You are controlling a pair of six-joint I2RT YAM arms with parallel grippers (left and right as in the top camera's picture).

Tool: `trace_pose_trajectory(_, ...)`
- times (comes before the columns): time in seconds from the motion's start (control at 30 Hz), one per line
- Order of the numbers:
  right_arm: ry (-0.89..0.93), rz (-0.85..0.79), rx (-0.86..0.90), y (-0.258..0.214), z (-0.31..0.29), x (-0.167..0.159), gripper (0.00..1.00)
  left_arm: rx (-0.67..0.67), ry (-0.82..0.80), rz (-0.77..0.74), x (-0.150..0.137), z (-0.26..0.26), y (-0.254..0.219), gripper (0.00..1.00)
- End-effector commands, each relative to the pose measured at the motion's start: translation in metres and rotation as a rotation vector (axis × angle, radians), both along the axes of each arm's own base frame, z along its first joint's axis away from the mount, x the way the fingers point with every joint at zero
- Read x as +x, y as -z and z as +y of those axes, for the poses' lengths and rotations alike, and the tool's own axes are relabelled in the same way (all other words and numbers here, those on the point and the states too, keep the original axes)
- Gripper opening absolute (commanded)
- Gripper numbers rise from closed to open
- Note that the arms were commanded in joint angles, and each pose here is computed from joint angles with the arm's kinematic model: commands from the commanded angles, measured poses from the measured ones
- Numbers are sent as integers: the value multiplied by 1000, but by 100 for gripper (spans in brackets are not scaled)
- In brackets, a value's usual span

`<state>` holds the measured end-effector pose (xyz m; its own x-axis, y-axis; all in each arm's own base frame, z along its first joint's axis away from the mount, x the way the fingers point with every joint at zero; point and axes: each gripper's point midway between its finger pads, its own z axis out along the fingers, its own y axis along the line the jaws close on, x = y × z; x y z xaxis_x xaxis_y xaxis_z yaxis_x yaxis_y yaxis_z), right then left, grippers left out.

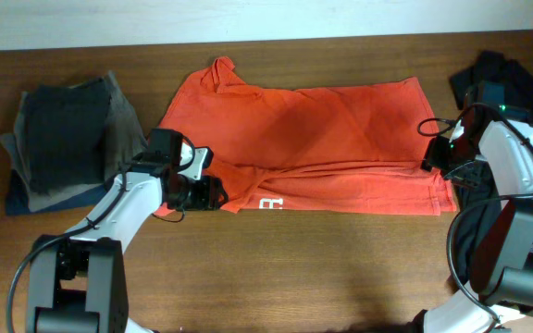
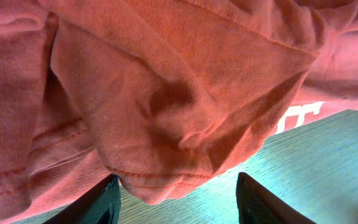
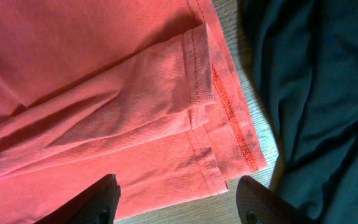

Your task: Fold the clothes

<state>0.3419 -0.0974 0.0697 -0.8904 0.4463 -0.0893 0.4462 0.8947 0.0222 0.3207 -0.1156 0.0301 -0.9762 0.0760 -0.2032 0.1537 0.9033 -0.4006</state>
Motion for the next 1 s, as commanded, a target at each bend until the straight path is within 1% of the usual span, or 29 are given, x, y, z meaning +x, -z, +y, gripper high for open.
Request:
trace_pose_trajectory(0.0, 4, -4, -7, -4, 1, -2, 66, 41, 11, -2, -1, 4, 6, 59)
trace_pose_trajectory(0.3, 4, -3, -10, -4, 0, -2, 66, 48, 1, 51, -10, 6, 25, 58)
trace_pose_trajectory(0.43, 4, -1, -10, -4, 1, -3, 66, 23, -13, 9, 2, 2, 25, 57)
trace_pose_trajectory(0.57, 4, 1, -9, -4, 1, -3, 66, -27, -9, -23, 10, -6, 20, 45)
trace_pose_trajectory(0.67, 4, 0, -9, -4, 1, -3, 66, -36, -7, -30, 12, -8, 18, 35)
trace_pose_trajectory(0.7, 4, 0, -9, -4, 1, -3, 66, -35, -7, -31, 12, -8, 18, 27)
trace_pose_trajectory(0.73, 4, 0, -9, -4, 1, -3, 66, -36, -7, -31, 12, -8, 18, 13)
trace_pose_trajectory(0.77, 4, 1, -9, -4, 1, -3, 66, -36, -7, -31, 12, -8, 18, 0)
trace_pose_trajectory(0.83, 4, 1, -9, -4, 1, -4, 66, -56, -2, -41, 15, -11, 13, 0)
trace_pose_trajectory(0.9, 4, 1, -10, -4, 1, -3, 66, -123, 31, -124, 33, -23, -14, 0)
trace_pose_trajectory(0.93, 4, 1, -10, -4, 1, -3, 66, -133, 34, -173, 44, -25, -27, 0)
trace_pose_trajectory(0.97, 4, 1, -9, -4, 1, -4, 66, -144, 36, -284, 69, -27, -58, 0)
